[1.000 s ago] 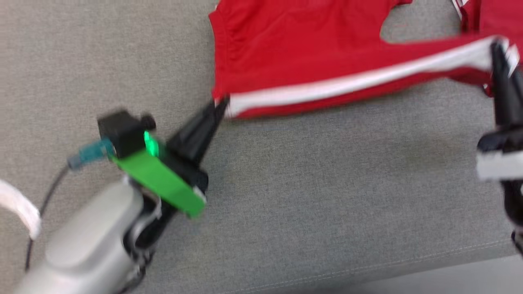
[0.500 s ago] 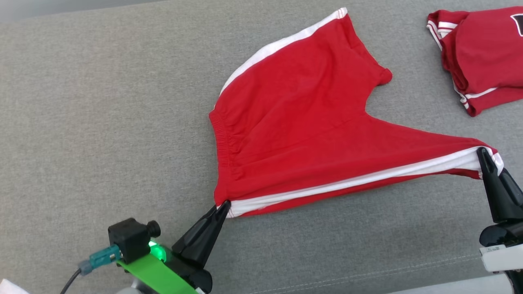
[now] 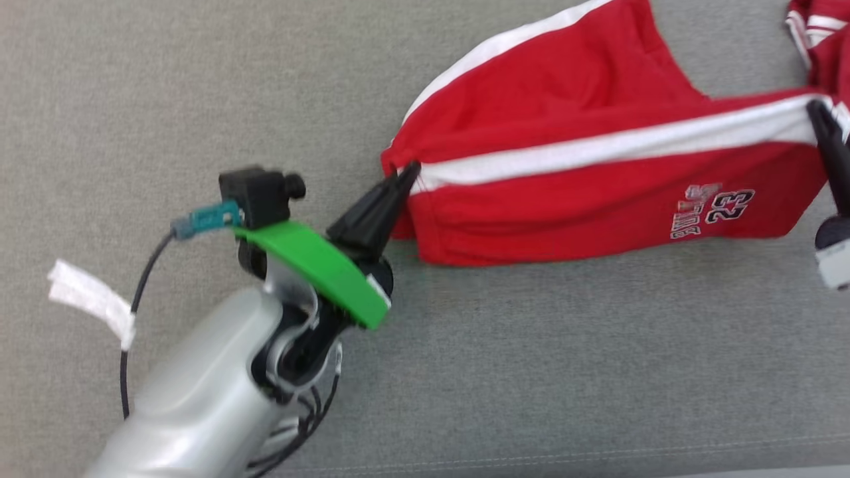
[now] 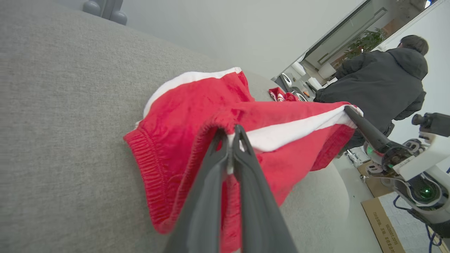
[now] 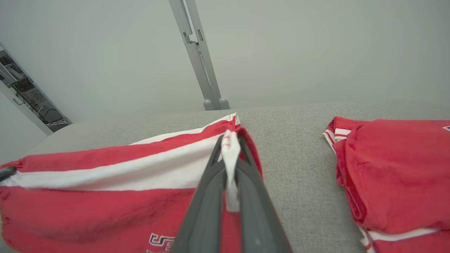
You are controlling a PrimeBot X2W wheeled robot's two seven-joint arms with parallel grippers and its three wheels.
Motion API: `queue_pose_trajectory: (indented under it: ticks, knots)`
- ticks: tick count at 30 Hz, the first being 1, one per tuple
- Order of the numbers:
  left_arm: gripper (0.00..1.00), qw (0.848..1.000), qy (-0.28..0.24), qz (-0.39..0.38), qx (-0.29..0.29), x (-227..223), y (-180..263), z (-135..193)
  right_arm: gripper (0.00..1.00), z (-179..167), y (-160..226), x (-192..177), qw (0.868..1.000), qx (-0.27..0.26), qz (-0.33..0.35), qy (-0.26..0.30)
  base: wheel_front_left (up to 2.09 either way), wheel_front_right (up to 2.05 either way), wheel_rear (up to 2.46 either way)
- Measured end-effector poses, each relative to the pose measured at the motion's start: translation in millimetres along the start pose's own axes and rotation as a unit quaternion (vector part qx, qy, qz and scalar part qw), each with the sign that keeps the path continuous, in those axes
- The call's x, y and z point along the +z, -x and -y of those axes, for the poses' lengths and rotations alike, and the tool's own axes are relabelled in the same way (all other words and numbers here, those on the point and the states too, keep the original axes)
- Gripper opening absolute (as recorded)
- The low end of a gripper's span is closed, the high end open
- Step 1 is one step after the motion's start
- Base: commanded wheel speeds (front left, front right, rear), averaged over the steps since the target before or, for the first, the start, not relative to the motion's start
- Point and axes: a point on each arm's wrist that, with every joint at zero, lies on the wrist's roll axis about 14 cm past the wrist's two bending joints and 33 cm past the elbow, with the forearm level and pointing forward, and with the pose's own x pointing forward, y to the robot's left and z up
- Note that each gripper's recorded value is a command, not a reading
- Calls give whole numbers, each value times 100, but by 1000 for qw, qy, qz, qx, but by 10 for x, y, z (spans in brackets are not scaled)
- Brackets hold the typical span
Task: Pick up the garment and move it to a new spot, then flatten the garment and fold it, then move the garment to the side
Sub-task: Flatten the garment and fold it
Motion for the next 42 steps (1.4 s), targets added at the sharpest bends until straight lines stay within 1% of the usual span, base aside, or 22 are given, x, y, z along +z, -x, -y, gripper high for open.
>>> queue_pose_trajectory:
  ticks: [3,8,11,17,22,23,24,25,26,31,34,39,40,42]
  knots:
    - [0,1000,-6,-1,27,79,-111,-211,0,11,-275,-52,1000,12,-13,4,0,0,0]
    - [0,997,3,-17,73,61,-174,-511,0,-46,-665,-215,999,33,-42,5,0,0,0]
    - [0,995,-5,-19,96,88,-207,-686,0,-96,-897,-293,997,46,-57,10,0,0,0]
    - [0,994,-17,-21,105,114,-251,-824,0,-135,-1232,-383,994,60,-84,27,0,0,0]
    - [0,994,-18,-20,109,119,-275,-883,0,-180,-1413,-376,992,70,-91,42,0,0,0]
    - [0,994,-18,-21,109,117,-283,-884,31,-174,-1428,-384,992,71,-94,45,0,0,0]
    - [11,994,-18,-20,108,115,-289,-884,100,-166,-1442,-399,992,70,-98,49,0,0,0]
    - [43,994,-18,-19,108,112,-290,-886,100,-164,-1450,-411,991,70,-101,51,0,0,0]
    - [100,994,-22,-18,108,112,-288,-891,100,-161,-1456,-412,991,69,-100,52,0,0,0]
    - [100,993,-44,3,109,185,-266,-880,100,-172,-1442,-311,993,69,-75,60,0,0,0]
    - [100,989,-82,37,117,317,-185,-883,100,-214,-1366,-195,994,73,-42,67,0,0,0]
    - [100,969,-167,62,169,379,153,-982,100,-363,-1091,-263,994,82,-33,61,0,0,0]
    - [100,966,-176,70,177,397,211,-967,100,-383,-1046,-258,994,82,-31,60,0,0,0]
    - [100,954,-215,100,185,523,352,-856,100,-409,-925,-252,995,77,-28,57,0,0,0]
